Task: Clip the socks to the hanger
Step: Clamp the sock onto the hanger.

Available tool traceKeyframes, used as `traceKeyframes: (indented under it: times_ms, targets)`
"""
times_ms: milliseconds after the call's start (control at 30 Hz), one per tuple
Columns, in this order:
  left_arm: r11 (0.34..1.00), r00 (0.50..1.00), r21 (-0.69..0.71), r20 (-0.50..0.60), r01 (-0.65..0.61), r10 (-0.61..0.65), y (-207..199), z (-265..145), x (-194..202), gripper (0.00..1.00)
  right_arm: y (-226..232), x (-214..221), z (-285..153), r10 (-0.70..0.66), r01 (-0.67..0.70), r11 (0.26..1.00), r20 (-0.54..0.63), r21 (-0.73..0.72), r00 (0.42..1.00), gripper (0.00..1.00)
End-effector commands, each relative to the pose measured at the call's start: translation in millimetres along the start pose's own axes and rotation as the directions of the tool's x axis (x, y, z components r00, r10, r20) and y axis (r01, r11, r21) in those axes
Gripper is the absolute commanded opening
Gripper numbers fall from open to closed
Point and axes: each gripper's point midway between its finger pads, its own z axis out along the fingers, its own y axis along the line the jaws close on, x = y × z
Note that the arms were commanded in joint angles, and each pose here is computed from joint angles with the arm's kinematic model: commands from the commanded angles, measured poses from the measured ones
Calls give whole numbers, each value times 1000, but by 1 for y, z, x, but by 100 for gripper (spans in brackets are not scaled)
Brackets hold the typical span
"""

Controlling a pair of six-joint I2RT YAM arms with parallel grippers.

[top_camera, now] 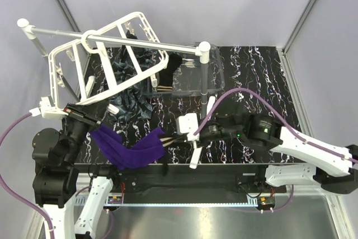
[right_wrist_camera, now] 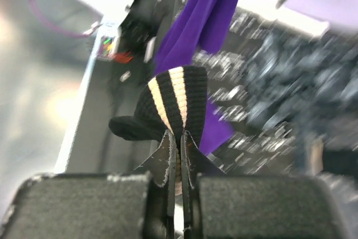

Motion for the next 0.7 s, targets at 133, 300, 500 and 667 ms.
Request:
traceKeyframes:
  times_ms: [133,300,500,667]
  targets:
    - [998,1000,69,2,11,-12,-21,-3,-6,0,-44,-57,49,-408,380,893,77,242,910,0]
    - [997,1000,80,-18,24,-23,-23,-3,-3,0,-61,-64,68,-591,547,773,50,321,805,0]
    - [995,999,93,-25,30,-28,-28,-5,-3,0,-59,-75,88,-755,704,635,66,319,652,0]
    - [995,999,100,-27,31,-28,-31,-9,-3,0,-56,-84,95,-796,732,591,100,338,597,0]
